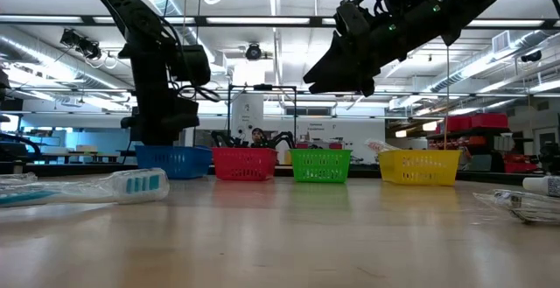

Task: Pick & Place Travel size toiletries
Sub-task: Put the white toothpaste into the blue bin, then put the silver nail cutter into the green bin

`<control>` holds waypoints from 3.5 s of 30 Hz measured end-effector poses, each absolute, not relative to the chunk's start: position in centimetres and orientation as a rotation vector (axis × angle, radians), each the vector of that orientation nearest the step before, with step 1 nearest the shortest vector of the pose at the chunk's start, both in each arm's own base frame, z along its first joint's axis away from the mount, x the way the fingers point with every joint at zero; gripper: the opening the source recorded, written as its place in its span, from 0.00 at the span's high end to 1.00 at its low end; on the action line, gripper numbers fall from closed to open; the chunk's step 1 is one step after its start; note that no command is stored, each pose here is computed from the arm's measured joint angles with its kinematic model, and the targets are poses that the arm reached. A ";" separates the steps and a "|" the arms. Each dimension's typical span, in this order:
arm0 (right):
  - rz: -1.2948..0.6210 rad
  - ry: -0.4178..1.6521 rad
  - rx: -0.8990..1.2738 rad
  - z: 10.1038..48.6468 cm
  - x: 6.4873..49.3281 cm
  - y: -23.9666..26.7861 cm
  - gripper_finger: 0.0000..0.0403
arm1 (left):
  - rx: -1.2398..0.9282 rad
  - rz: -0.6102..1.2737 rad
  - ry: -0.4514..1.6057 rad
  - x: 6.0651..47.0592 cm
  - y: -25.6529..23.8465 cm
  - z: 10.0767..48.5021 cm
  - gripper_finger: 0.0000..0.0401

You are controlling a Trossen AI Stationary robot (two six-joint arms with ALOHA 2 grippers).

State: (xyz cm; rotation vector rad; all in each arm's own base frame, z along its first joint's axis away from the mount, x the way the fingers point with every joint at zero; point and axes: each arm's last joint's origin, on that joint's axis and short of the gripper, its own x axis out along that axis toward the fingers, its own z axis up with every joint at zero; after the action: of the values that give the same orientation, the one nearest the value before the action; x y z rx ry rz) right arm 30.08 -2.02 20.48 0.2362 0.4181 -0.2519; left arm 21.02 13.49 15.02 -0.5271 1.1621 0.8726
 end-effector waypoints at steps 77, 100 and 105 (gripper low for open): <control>0.125 1.323 0.497 19.2 36.2 12.3 0.58 | -0.285 0.635 0.718 22.5 0.5 25.0 0.72; 0.032 1.626 0.376 16.3 32.0 16.6 0.58 | -0.249 0.603 0.735 22.4 -0.1 24.9 0.72; -0.001 1.604 0.358 14.5 32.3 16.9 0.58 | -0.263 0.609 0.731 22.4 -0.1 24.9 0.72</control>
State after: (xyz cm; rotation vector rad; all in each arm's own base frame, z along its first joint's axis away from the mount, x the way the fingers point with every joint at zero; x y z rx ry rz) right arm 32.28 16.86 14.47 0.3576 1.6040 -0.0014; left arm 22.44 -0.14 24.93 -0.2626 0.7306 0.6087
